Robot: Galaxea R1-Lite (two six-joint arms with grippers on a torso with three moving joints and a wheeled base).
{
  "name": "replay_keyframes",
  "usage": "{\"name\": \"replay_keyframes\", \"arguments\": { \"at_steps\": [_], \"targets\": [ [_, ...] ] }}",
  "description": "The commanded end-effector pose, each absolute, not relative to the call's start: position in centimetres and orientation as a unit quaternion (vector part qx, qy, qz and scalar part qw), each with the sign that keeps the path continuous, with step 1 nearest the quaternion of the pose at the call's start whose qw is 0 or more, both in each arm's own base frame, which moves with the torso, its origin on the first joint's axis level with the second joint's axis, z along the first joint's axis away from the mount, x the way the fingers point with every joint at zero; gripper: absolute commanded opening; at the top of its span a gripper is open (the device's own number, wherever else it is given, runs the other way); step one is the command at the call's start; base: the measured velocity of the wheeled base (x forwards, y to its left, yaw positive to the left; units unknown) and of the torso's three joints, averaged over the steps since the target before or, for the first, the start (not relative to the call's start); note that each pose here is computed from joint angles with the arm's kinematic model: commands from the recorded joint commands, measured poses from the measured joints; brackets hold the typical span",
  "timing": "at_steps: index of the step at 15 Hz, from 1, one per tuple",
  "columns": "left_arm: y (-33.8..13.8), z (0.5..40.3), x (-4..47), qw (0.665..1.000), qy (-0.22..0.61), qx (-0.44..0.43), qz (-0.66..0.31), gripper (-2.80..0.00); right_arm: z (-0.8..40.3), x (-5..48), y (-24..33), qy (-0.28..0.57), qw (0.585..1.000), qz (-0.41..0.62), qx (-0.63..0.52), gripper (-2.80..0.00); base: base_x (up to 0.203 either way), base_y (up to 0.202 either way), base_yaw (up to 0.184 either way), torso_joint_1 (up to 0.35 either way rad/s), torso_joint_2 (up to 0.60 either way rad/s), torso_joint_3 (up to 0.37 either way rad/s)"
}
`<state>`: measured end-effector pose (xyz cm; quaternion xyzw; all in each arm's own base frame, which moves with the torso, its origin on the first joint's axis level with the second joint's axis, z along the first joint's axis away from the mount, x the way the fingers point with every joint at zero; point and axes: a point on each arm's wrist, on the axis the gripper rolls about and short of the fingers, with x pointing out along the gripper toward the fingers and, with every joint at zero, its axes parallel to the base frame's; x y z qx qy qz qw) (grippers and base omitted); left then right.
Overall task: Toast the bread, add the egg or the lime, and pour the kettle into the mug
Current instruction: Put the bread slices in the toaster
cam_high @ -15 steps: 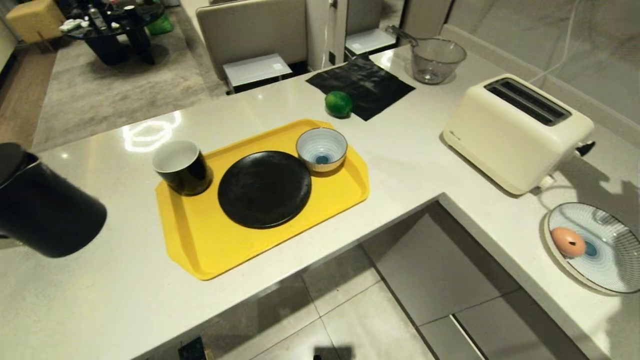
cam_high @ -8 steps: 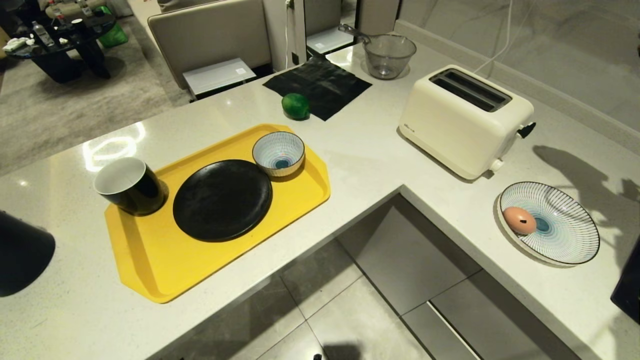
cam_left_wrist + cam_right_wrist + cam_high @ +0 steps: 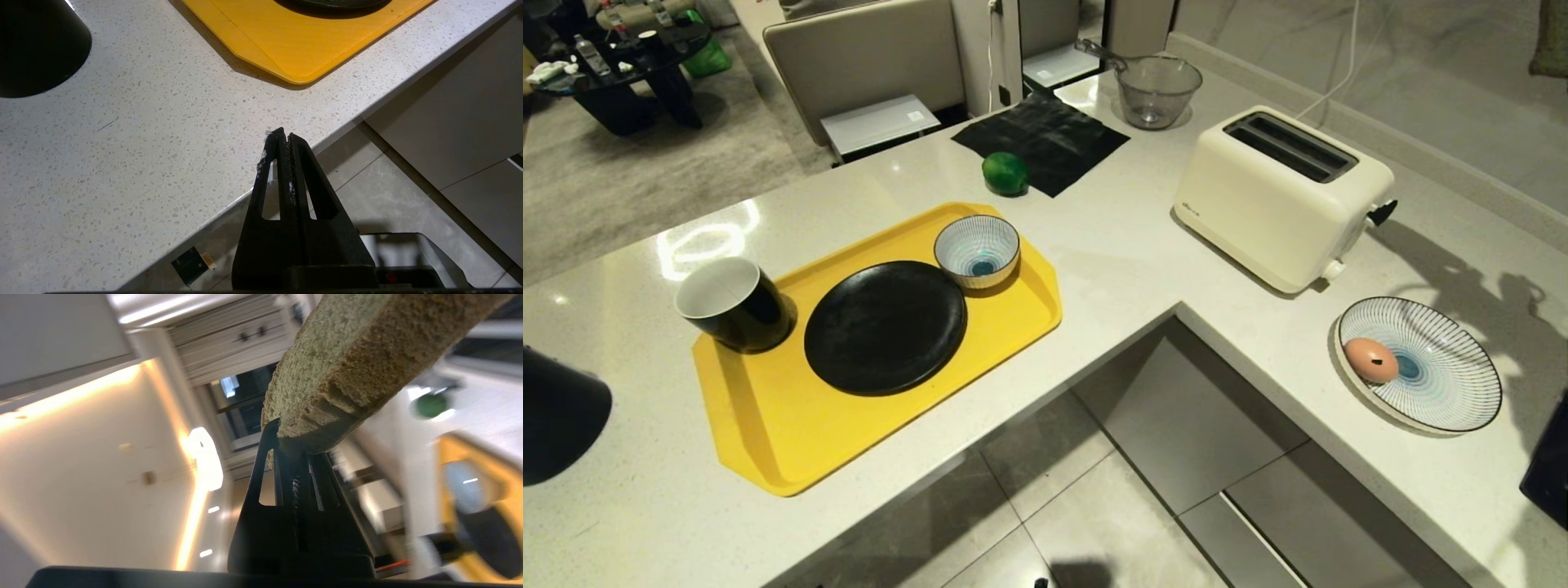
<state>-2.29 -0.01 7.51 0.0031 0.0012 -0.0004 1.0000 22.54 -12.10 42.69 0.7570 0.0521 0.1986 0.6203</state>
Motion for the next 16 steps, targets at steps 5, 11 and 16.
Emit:
{"name": "replay_keyframes", "arguments": {
  "at_steps": [5,11,16],
  "targets": [
    [0.0,7.5,-2.3,1.000,0.001,0.003,0.000,-2.80,41.9,27.5,-11.2,0.096,0.513,0.263,0.811,-2.80,0.000,0.000,0.000,0.000,0.00,0.000],
    [0.0,7.5,-2.3,1.000,0.001,0.003,0.000,-2.80,40.3,31.1,-7.8,0.144,0.478,0.276,0.821,-2.80,0.000,0.000,0.000,0.000,0.00,0.000],
    [0.0,7.5,-2.3,1.000,0.001,0.003,0.000,-2.80,39.8,32.2,-5.8,0.167,0.473,0.299,0.812,-2.80,0.000,0.000,0.000,0.000,0.00,0.000]
  ]
}}
